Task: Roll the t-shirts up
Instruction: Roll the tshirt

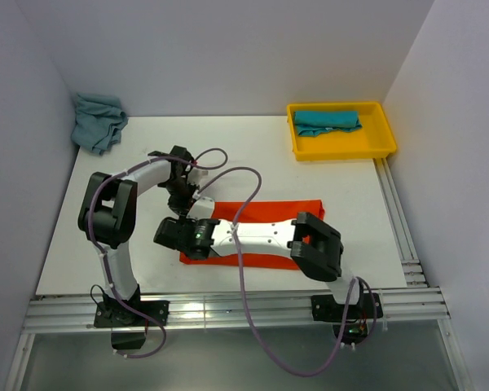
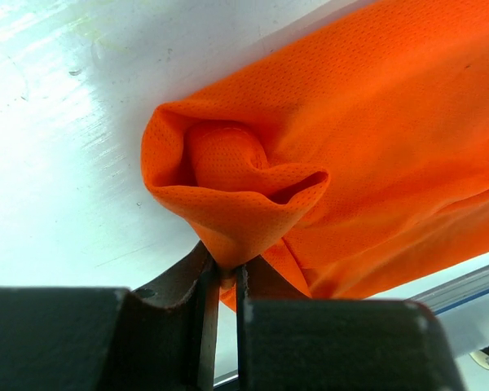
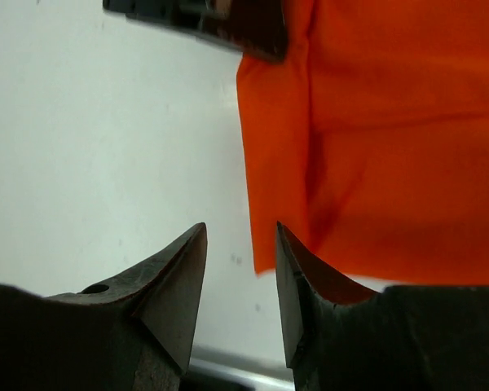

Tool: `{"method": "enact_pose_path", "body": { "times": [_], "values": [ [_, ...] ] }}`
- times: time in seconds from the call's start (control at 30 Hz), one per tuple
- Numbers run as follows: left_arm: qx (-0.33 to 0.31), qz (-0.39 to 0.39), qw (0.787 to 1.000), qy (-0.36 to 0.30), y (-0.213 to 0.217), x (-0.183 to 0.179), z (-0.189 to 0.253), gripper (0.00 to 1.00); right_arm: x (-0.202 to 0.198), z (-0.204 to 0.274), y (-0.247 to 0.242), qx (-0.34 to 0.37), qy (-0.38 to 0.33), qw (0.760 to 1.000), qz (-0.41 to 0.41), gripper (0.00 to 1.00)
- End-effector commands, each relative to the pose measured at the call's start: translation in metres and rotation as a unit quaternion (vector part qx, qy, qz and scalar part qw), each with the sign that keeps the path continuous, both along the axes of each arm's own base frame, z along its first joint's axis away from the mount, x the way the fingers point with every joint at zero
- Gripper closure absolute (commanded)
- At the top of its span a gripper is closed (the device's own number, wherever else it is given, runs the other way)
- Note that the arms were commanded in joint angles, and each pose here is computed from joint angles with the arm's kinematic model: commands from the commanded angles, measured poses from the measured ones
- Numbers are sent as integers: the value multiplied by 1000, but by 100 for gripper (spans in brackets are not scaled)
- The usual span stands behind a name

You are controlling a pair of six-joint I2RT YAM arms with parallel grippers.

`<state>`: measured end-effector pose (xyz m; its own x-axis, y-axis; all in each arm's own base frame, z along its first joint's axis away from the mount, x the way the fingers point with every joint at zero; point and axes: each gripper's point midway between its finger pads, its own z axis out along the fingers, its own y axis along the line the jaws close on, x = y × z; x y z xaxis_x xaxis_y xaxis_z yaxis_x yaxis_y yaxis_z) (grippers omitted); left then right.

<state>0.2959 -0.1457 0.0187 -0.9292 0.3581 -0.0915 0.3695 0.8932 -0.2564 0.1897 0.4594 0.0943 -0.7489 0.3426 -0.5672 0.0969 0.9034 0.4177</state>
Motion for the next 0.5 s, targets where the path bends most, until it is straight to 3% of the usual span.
{"method": "enact_pose_path", "body": {
  "times": [0.0,0.47],
  "values": [
    [36,-3,998,-45,8,18,5,95,30,-8,-15,-71,-31,997,-15,54],
    [46,-7,998,-38,0,16,4,95,57,-25,6,-137,-50,989,-24,52]
  ]
}}
